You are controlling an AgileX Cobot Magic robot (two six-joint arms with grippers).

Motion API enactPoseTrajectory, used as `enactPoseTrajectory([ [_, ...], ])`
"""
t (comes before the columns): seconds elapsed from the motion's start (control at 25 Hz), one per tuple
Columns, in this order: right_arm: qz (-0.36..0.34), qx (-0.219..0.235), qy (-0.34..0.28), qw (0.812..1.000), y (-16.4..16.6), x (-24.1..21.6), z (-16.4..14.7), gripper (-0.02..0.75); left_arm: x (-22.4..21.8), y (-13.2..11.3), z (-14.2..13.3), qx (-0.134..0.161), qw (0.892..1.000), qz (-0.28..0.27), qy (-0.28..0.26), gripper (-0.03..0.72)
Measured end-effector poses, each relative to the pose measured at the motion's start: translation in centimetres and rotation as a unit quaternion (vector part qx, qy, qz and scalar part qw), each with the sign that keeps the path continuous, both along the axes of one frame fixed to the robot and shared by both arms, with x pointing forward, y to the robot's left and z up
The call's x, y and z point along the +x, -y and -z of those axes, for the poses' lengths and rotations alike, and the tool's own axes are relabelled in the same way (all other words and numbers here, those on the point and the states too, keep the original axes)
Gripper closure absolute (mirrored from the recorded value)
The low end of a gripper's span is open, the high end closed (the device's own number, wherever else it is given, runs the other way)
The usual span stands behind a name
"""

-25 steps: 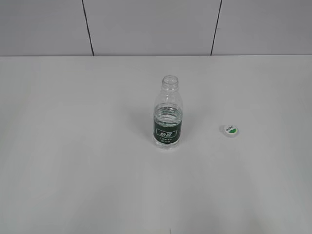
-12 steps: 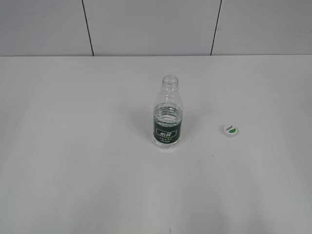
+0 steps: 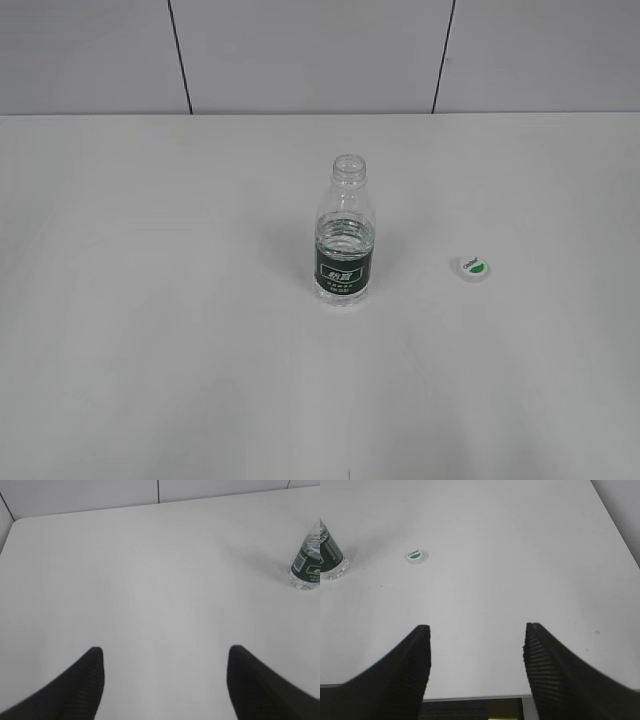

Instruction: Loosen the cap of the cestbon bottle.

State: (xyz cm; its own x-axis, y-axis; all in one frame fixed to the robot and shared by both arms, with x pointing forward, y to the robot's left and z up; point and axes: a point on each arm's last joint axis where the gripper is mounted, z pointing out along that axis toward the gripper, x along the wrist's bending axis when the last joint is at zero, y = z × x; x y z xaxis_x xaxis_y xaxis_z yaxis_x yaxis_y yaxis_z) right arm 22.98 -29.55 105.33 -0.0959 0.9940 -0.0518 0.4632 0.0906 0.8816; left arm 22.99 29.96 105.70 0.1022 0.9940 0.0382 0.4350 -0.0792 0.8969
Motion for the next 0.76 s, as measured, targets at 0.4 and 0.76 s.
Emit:
enactPoseTrajectory([
  [0.4,0.0,0.0,0.0,1.0,0.0,0.0,0.0,0.288,0.0,0.0,0.0,0.0,1.0,0.0,0.0,0.221],
  [0.76,0.0,0.0,0.0,1.0,0.0,0.0,0.0,0.288,0.0,0.0,0.0,0.0,1.0,0.0,0.0,0.223],
])
